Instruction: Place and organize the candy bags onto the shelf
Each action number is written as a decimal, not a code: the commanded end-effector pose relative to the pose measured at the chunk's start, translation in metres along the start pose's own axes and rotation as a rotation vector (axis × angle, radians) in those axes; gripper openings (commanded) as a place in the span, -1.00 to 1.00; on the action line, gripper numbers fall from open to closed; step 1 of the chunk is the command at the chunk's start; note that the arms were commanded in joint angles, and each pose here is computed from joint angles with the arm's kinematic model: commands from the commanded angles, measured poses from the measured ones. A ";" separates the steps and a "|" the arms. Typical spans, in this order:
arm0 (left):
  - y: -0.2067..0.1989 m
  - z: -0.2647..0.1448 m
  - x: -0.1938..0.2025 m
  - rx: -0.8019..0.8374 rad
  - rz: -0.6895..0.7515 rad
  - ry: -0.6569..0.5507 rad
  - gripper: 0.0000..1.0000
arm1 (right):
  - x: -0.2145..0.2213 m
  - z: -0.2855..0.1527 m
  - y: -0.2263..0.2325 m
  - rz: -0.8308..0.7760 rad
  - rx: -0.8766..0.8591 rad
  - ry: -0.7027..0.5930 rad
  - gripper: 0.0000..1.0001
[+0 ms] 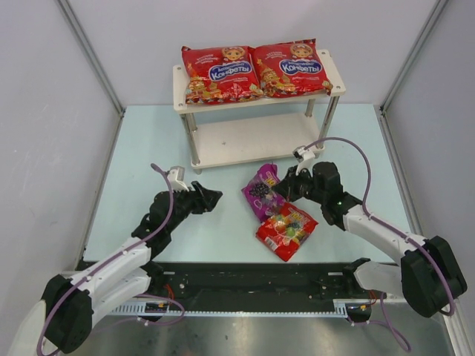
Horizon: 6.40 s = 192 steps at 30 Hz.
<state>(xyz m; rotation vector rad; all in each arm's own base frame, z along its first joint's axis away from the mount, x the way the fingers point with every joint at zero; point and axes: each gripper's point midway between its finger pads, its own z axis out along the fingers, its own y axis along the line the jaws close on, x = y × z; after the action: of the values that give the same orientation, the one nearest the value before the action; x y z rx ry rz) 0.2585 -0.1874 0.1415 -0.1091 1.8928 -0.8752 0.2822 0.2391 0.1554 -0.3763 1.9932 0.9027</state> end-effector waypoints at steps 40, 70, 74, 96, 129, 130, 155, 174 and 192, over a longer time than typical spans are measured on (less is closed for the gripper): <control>0.003 -0.030 -0.007 -0.018 0.088 -0.028 0.18 | 0.031 0.003 0.126 -0.039 -0.705 0.383 -0.83; 0.010 -0.036 0.016 0.003 0.112 0.027 0.33 | -0.013 0.057 0.003 0.042 0.367 0.117 0.22; 0.011 -0.035 0.019 0.014 0.107 0.033 0.39 | -0.005 0.032 0.028 0.091 0.413 -0.020 0.22; 0.003 -0.044 0.078 0.147 0.088 0.106 0.36 | 0.117 0.017 0.083 0.253 0.474 0.035 0.27; -0.027 -0.039 0.117 0.154 0.145 0.246 -0.22 | 0.131 0.038 0.082 0.213 0.347 0.064 -0.70; -0.029 -0.038 0.118 0.154 0.147 0.247 -0.28 | 0.131 0.037 0.081 0.204 0.343 0.063 -0.81; -0.068 -0.030 0.131 0.181 0.127 0.277 -0.99 | 0.120 0.021 0.071 0.134 0.244 -0.020 -0.10; -0.070 -0.027 0.109 0.117 0.123 0.211 -0.99 | 0.115 0.020 0.079 0.099 0.132 -0.079 -0.81; -0.110 0.003 0.041 0.037 0.281 0.092 -0.99 | -0.014 0.015 0.060 0.097 0.123 -0.294 -1.00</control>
<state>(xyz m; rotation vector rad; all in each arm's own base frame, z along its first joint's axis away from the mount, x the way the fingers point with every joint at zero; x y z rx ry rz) 0.1835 -0.2631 0.1210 0.2206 2.0628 -0.7111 0.2321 0.2891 0.1249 -0.1297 1.9756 0.7657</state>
